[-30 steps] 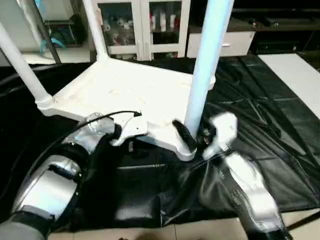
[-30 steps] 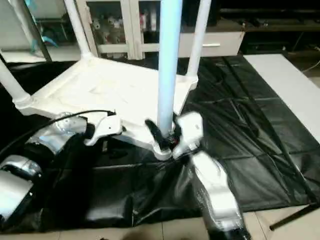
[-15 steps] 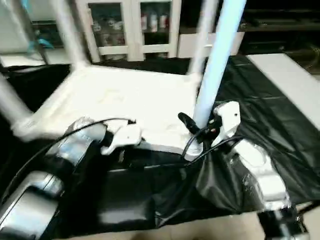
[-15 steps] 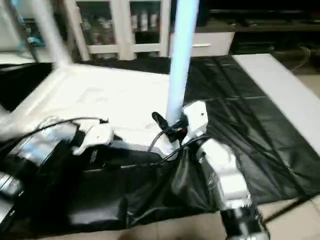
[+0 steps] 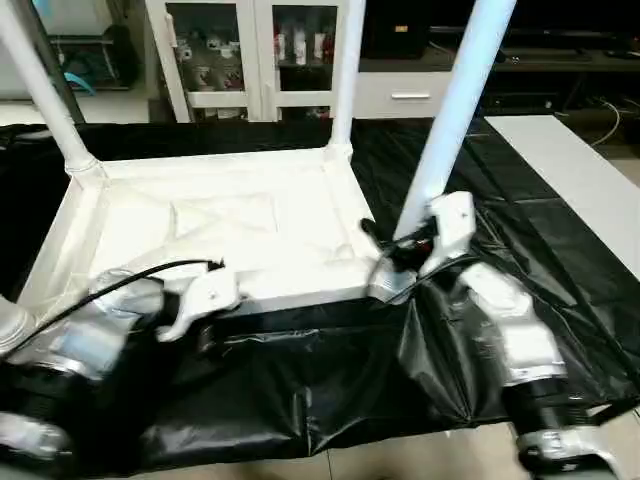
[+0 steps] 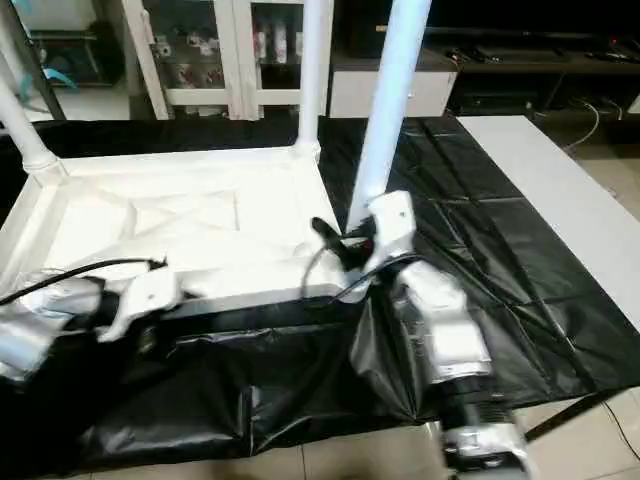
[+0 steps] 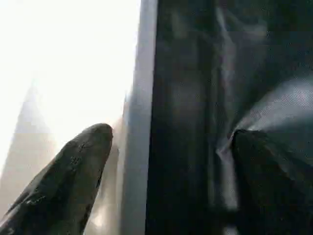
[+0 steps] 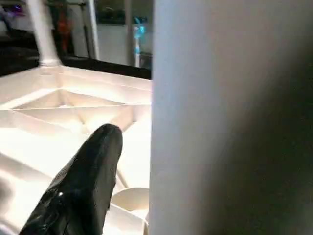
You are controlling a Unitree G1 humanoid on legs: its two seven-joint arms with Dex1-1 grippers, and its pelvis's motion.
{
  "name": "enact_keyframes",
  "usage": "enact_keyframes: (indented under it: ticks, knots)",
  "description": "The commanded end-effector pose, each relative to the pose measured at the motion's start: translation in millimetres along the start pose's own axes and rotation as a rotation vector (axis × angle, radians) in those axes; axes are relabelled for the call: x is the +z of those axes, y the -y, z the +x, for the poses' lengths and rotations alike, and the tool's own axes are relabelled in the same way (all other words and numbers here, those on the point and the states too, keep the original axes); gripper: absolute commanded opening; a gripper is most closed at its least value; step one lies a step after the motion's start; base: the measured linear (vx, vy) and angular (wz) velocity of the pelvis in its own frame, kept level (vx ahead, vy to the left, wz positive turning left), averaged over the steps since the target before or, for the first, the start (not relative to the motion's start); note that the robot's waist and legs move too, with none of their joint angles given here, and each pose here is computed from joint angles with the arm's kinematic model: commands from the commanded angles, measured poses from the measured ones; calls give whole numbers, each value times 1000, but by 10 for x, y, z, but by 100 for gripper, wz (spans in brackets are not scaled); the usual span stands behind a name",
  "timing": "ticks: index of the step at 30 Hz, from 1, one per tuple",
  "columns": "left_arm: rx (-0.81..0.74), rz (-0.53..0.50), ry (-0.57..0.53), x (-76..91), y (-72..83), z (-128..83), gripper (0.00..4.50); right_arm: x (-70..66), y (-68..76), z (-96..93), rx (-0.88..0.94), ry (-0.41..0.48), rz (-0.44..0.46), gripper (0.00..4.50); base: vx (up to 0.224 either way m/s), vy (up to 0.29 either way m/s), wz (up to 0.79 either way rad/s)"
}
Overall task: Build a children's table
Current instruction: Rotate table base
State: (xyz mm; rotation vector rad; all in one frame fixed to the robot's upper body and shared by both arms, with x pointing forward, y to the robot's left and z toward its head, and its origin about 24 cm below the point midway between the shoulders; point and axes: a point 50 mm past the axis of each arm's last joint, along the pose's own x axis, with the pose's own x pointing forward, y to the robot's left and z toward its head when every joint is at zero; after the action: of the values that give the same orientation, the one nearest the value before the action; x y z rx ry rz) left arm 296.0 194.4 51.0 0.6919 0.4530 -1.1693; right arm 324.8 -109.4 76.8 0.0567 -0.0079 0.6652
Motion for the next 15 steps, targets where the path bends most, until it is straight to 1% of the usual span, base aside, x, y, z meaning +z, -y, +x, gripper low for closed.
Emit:
enact_keyframes:
  ticks: [1, 2, 4, 5, 6, 8, 9, 11, 13, 14, 15]
  knots:
    - [25, 14, 36, 82, -12, 47, 444, -43, -216, 139, 82, -16, 4, 332, 0, 0, 0]
    - [26, 17, 73, 146, -13, 65, 444, -64, -283, 178, 100, -17, 11, 332, 0, 0, 0]
    - [26, 18, 86, 167, -13, 70, 444, -71, -304, 190, 106, -17, 14, 332, 0, 0, 0]
    - [30, 9, 151, 277, -11, 96, 444, -115, -435, 285, 147, -21, 23, 332, 0, 0, 0]
    - [30, 9, 151, 277, -11, 96, 444, -115, -435, 285, 147, -21, 23, 332, 0, 0, 0]
    - [32, 9, 174, 322, -21, 106, 444, -143, -526, 376, 180, -34, 21, 332, 0, 0, 0]
    - [55, 28, 156, 305, -56, 103, 444, -136, -589, 482, 205, -42, 8, 332, 0, 0, 0]
    - [71, 38, 138, 280, -80, 98, 444, -118, -604, 530, 208, -39, 4, 332, 0, 0, 0]
    - [84, 52, 113, 244, -99, 99, 444, -42, -583, 578, 194, -11, 6, 332, 0, 0, 0]
    - [85, 54, 107, 238, -102, 102, 444, -15, -570, 584, 190, 2, 9, 332, 0, 0, 0]
    - [80, 55, 103, 238, -100, 110, 444, 40, -544, 572, 195, 31, 17, 332, 0, 0, 0]
